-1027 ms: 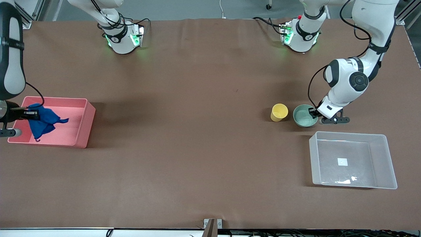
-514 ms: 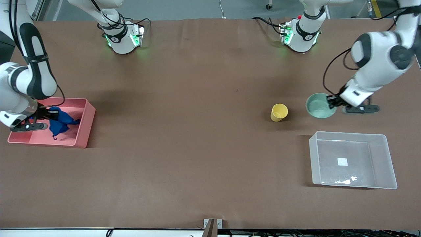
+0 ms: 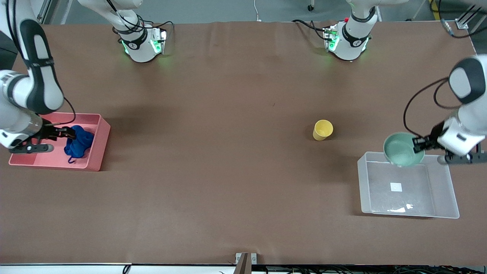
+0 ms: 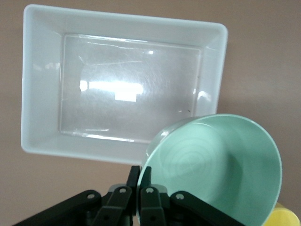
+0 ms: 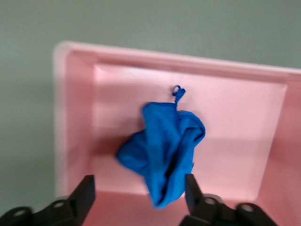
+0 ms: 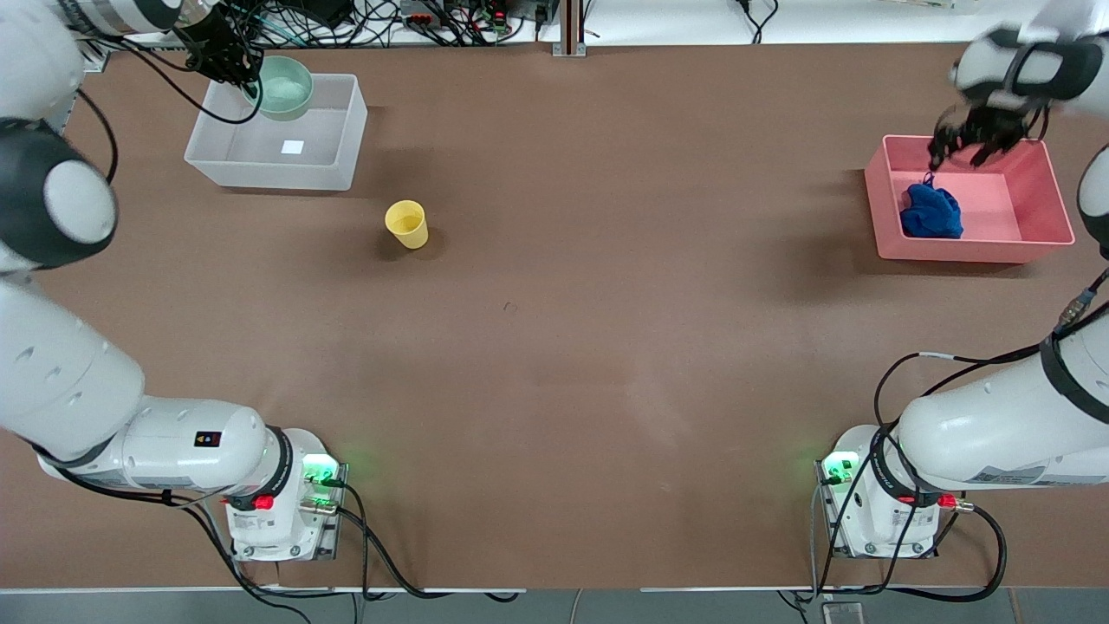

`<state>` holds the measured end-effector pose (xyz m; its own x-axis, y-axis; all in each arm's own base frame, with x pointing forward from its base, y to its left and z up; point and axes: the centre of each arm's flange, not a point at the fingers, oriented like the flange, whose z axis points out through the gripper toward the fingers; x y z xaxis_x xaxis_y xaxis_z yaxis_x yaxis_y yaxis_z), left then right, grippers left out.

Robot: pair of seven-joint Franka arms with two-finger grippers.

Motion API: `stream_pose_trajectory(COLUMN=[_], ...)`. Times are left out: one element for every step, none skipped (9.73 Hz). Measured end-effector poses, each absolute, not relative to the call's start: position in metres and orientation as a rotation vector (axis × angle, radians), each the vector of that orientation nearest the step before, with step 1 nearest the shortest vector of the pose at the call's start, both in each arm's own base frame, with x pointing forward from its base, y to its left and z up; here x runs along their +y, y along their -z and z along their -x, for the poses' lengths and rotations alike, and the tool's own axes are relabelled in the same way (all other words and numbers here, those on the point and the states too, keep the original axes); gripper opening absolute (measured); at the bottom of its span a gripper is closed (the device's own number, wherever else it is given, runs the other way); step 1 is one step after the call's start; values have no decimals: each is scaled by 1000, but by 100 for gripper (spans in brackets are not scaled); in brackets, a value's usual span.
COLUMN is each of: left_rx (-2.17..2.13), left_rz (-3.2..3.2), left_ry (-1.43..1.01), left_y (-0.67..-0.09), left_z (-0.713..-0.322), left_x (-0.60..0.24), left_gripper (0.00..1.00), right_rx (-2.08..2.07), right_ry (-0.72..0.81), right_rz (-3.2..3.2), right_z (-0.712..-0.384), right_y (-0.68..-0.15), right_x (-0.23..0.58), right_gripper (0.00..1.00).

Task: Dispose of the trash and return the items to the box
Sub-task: 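Lower the green bowl into the clear bin and open the left gripper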

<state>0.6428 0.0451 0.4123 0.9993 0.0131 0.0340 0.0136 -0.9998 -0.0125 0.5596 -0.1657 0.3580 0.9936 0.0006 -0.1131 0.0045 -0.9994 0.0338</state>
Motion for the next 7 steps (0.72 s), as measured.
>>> stream_pose_trajectory(left_rx=[7,8,7,4,18,38,50], left_rz=[3119,3118,3123,3131,3142,3148,3145], left_ry=[17,-3,-13,-25,-38,-39,-33], left_y=[-390,-372,-359,-345,-329,-315,-302], left_z=[-657,-670,-679,-686,-692,-700,-709], left_x=[52,64,76,88,100,111,115], left_gripper=[4,4,4,4,4,4,4], right_rx=[-101,-210,-283,-299,-293,-297,-307], right_ry=[168,116,53,16,-11,-32,-58], right_rz=[-3111,-3111,-3110,-3113,-3115,-3116,-3115], right_z=[-571,-575,-573,-564,-553,-542,-532], right_y=[-415,-469,-513,-546,-575,-611,-649], right_x=[-139,-113,-87,-64,-50,-49,-51], right_gripper=[100,100,100,100,100,100,100])
